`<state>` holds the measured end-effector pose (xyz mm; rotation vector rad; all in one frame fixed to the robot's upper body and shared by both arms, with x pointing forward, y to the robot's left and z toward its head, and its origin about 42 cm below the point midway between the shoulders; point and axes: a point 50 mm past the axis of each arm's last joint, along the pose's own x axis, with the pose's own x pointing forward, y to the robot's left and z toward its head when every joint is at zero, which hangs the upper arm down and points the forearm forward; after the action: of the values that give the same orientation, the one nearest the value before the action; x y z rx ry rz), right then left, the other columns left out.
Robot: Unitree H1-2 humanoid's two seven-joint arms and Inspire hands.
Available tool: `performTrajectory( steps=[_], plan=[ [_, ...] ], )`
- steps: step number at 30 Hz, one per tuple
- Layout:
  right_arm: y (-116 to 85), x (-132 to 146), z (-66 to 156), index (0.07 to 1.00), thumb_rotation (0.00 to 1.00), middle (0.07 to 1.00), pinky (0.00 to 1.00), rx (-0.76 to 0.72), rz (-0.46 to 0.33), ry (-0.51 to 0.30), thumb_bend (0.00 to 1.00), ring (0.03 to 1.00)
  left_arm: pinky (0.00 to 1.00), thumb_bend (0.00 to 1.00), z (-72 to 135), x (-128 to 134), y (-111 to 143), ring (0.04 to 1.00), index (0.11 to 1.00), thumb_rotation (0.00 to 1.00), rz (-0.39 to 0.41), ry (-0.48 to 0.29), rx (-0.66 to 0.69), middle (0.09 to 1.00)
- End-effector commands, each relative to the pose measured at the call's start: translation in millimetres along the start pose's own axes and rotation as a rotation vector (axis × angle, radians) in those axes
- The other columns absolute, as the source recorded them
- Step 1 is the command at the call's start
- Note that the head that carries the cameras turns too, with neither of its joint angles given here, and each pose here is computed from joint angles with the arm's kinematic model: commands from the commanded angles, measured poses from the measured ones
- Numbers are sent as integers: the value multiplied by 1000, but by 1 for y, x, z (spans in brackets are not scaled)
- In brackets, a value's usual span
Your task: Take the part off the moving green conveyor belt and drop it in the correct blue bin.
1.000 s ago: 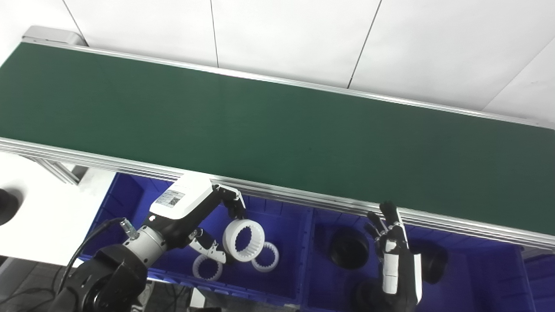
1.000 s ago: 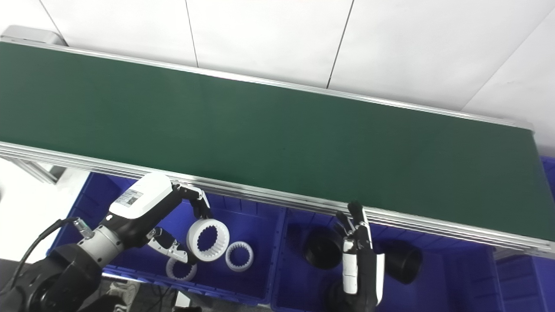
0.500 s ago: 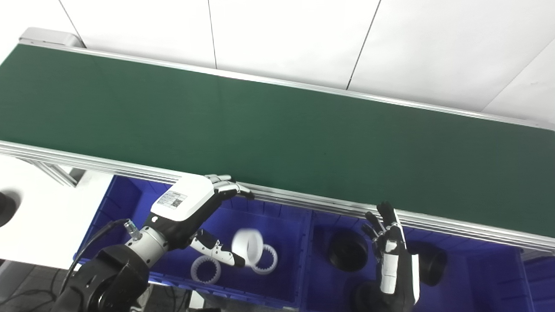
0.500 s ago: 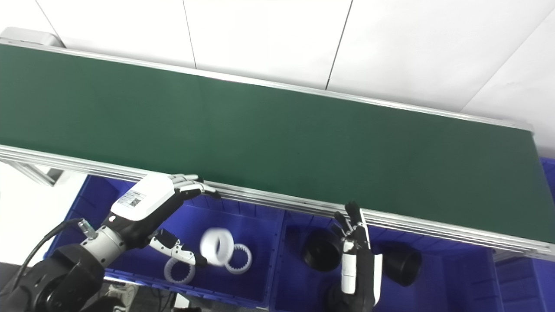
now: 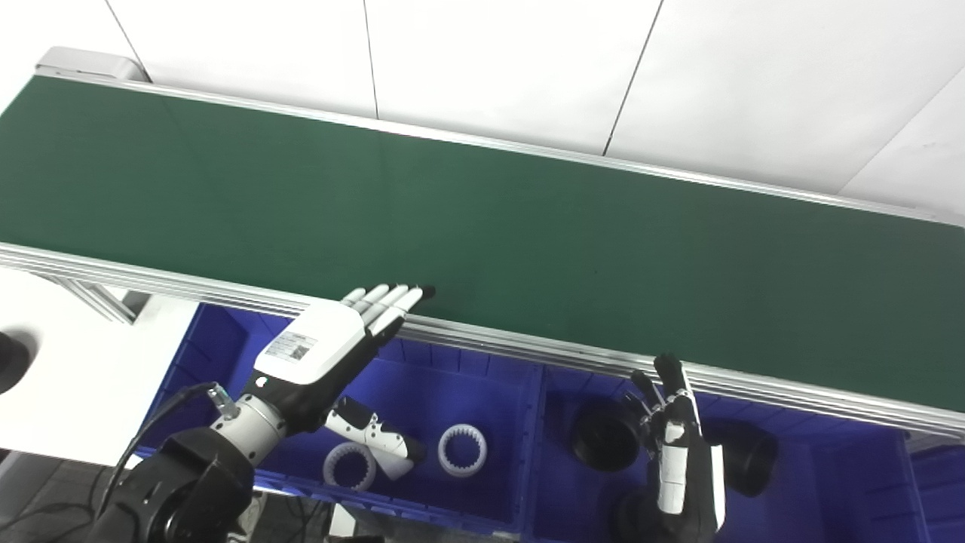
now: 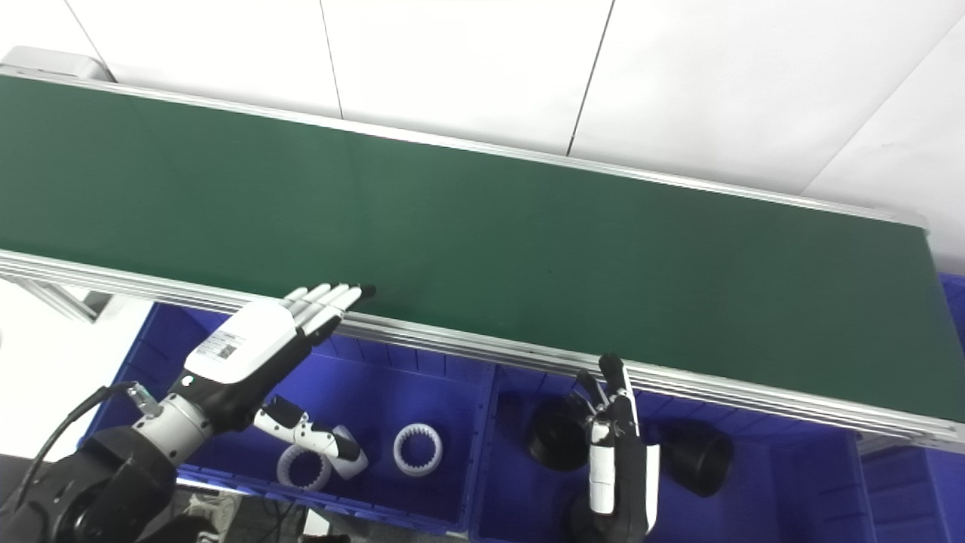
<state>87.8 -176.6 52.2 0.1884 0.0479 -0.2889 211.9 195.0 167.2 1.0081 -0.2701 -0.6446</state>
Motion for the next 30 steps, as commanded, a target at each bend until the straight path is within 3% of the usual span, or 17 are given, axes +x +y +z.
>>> performTrajectory(
  steps=[1, 4, 8, 12, 14, 16, 21, 30],
  plan=[
    [6, -3, 5, 942, 903, 957, 807, 7, 12, -29, 859, 888, 1000, 1000, 13, -4, 10, 1000, 1000, 536, 96, -70, -117, 1000],
    [12, -3, 2, 942, 907, 962, 804, 0, 19, -25, 857, 886, 1000, 981, 29, -12, 7, 1000, 1000, 530, 166, -96, -435, 1000],
    [26, -2, -2, 950, 925, 963, 816, -28, 37, -24, 837, 892, 961, 901, 45, -19, -12, 1000, 1000, 681, 201, -40, -745, 1000],
    [46, 0, -7, 950, 965, 966, 840, -84, 39, -37, 767, 899, 998, 808, 28, -19, -30, 1000, 1000, 814, 158, 51, -911, 1000],
    [55, 2, -10, 963, 993, 976, 855, -127, 20, -44, 714, 921, 1000, 736, 15, -16, -37, 1000, 1000, 798, 133, 69, -1000, 1000],
    [64, 3, -14, 974, 999, 984, 858, -148, 0, -40, 691, 938, 1000, 713, 2, -14, -38, 1000, 1000, 789, 110, 76, -1029, 1000],
    [83, 7, -22, 990, 1000, 1000, 860, -148, -39, -27, 664, 941, 1000, 791, -25, -16, -39, 1000, 1000, 794, 62, 65, -1008, 1000],
    [93, 14, -29, 981, 1000, 987, 831, -144, -62, -38, 696, 915, 992, 942, -38, -16, -40, 1000, 1000, 847, 62, 56, -893, 1000]
  ],
)
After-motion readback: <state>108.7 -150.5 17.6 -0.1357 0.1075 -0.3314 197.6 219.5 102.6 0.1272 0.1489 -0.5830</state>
